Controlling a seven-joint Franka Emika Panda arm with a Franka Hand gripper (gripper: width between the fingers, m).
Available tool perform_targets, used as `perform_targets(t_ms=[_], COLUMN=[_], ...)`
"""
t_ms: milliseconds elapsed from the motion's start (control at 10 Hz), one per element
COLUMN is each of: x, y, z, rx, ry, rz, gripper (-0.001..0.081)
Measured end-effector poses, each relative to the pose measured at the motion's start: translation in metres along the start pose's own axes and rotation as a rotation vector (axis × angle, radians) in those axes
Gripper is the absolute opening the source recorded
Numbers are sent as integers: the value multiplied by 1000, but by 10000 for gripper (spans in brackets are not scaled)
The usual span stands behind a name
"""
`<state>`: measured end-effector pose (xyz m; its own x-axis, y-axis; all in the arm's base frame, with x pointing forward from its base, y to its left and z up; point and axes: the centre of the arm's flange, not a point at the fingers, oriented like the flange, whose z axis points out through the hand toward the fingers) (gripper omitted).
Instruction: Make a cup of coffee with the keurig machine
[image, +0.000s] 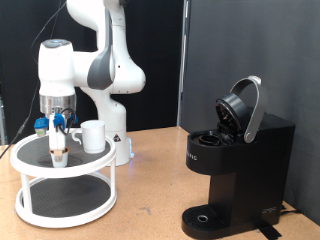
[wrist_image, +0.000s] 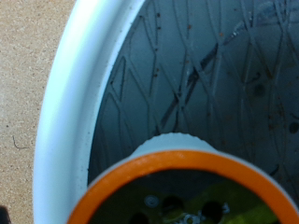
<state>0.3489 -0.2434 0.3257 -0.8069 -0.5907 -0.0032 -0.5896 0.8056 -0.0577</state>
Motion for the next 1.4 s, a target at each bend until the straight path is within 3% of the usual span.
perform_targets(t_ms=[200, 300, 400, 500, 600, 1000, 1400], x=[0, 0, 1, 1, 2, 5, 8], y=[0, 1, 2, 2, 1, -3, -6], z=[0, -1, -3, -8, -16, -53, -67], rx=[-9, -15, -29, -51, -70, -118, -97], ry=[-10, -16, -23, -30, -35, -39, -27], rz=[3, 4, 4, 5, 4, -8, -31], gripper=[712, 541, 541, 358, 326, 326, 326])
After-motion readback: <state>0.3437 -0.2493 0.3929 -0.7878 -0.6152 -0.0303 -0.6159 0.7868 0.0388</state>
